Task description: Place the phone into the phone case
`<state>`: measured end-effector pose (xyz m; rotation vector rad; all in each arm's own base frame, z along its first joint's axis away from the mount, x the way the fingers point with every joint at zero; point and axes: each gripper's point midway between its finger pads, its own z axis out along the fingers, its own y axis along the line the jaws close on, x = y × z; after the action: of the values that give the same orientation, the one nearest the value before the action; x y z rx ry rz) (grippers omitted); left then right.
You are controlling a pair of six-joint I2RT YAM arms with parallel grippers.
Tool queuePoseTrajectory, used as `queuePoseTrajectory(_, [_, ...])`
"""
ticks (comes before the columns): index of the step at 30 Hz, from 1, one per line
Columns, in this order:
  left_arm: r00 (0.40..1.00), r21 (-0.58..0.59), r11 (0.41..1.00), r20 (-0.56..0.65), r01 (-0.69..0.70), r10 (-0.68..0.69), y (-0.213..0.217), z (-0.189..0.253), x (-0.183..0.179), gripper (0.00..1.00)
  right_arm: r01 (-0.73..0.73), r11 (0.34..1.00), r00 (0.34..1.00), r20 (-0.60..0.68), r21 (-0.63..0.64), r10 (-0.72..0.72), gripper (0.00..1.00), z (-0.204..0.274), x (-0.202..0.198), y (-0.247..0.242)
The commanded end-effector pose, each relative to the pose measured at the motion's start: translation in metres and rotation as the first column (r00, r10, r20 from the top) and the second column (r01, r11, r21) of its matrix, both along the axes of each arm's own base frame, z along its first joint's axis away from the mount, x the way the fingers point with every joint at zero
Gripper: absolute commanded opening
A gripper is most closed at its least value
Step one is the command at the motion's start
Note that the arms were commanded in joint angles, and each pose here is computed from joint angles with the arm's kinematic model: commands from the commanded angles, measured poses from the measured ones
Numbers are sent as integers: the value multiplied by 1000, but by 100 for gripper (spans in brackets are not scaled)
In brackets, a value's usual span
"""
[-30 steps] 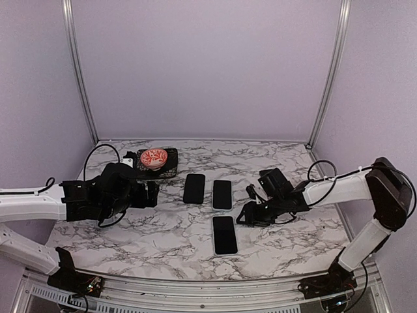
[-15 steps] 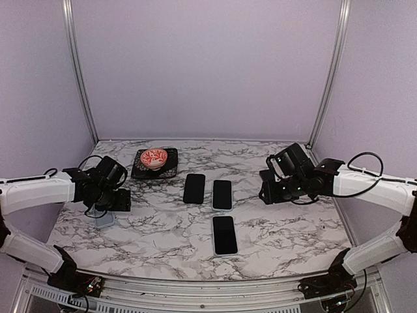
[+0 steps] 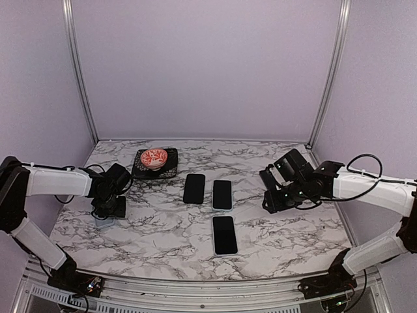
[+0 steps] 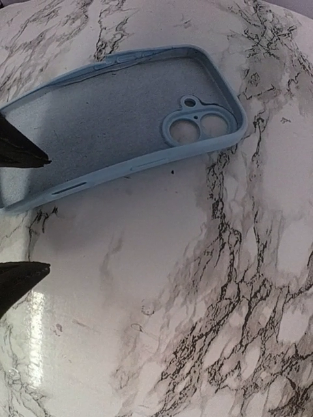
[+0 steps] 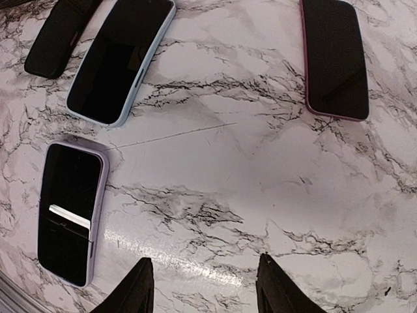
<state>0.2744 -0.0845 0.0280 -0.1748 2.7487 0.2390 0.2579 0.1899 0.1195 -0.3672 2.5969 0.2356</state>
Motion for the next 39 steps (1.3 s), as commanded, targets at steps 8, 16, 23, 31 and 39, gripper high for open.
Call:
queuePoseTrajectory(8, [995, -109, 993, -94, -48, 37, -11, -41, -19, 39, -63, 997, 997, 38, -42, 64, 52, 27, 14, 0])
queuePoseTrajectory(16, [1000, -301, 953, -14, -24, 21, -61, -13, -25, 0, -77, 996, 995, 62, -37, 79, 52, 39, 19, 2])
queuePoseTrajectory(23, [973, -394, 890, 110, 228, -201, -201, 32, -76, 0, -78, 996, 995, 64, -35, 80, 52, 39, 21, 3])
queuePoseTrajectory(31, [900, -343, 836, 73, 427, -430, -324, -1, -129, 0, -77, 996, 995, 67, -36, 79, 52, 39, 24, 4])
queuePoseTrajectory(39, [941, -274, 904, 177, 329, -289, -307, 6, -105, 0, -62, 997, 995, 74, -55, 66, 53, 41, 25, -2])
